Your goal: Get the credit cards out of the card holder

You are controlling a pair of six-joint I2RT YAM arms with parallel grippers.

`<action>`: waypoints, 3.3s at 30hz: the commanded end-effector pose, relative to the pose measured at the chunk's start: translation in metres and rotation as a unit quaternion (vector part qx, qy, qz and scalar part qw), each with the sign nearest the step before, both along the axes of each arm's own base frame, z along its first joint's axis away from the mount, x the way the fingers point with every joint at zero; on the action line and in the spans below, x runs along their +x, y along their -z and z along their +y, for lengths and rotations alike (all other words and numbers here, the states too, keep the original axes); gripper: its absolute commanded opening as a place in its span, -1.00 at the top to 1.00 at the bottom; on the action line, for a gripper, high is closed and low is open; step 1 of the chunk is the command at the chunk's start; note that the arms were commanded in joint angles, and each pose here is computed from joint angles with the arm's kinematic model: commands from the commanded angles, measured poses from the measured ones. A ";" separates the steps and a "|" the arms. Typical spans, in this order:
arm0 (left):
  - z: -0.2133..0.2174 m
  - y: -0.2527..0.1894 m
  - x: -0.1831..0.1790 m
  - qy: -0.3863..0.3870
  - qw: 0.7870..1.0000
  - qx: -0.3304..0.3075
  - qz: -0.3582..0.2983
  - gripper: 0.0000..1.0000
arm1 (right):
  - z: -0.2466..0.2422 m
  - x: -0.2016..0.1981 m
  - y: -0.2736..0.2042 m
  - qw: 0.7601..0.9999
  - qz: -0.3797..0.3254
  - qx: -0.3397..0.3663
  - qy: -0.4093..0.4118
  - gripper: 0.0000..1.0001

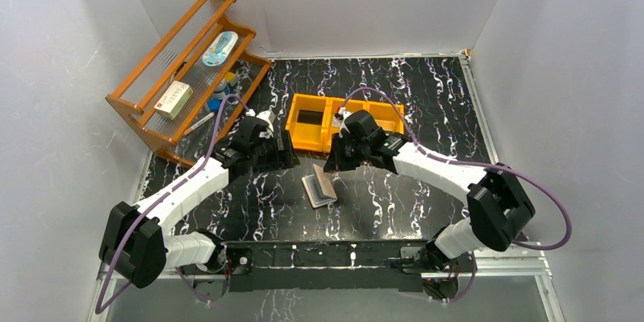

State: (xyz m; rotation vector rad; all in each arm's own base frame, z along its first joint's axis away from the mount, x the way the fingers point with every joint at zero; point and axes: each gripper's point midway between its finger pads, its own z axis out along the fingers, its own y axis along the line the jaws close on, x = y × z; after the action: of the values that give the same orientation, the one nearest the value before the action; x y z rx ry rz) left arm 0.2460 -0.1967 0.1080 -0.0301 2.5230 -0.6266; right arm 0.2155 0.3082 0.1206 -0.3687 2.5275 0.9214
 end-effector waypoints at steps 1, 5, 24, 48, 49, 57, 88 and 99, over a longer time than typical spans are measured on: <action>0.001 -0.013 0.001 -0.009 1.000 -0.002 -0.014 -0.63 | 0.024 0.003 -0.014 0.998 0.004 0.063 -0.014 0.95; -0.001 -0.010 -0.002 -0.002 1.000 -0.006 -0.005 -0.63 | 0.021 0.009 -0.011 0.999 0.006 0.047 0.007 0.95; -0.019 -0.023 -0.004 0.040 0.998 -0.047 -0.014 -0.60 | -0.081 0.001 0.056 0.985 0.085 -0.036 0.146 0.91; -0.092 0.008 -0.023 0.202 0.972 -0.103 0.058 -0.39 | -0.102 -0.017 0.064 0.975 0.091 -0.061 0.194 0.46; -0.099 0.009 -0.023 0.215 0.969 -0.106 0.059 -0.38 | -0.101 -0.015 0.059 0.976 0.086 -0.053 0.195 0.37; -0.129 0.046 -0.051 0.266 0.952 -0.104 0.109 -0.25 | -0.087 0.013 0.003 0.980 0.034 -0.021 0.194 -0.01; -0.112 0.060 -0.049 0.230 0.966 -0.052 0.109 -0.23 | -0.065 -0.005 0.069 0.971 0.160 -0.030 0.175 0.16; -0.096 0.041 -0.031 0.203 0.978 -0.007 0.054 -0.43 | -0.074 -0.008 0.084 0.973 0.154 -0.066 0.159 0.22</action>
State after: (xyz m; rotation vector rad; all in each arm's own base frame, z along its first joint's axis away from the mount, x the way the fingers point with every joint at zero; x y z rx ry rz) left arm 0.2088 -0.3027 0.0582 0.4624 2.6776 -0.9060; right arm 0.2079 0.2348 0.0431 0.1982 2.8101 0.7548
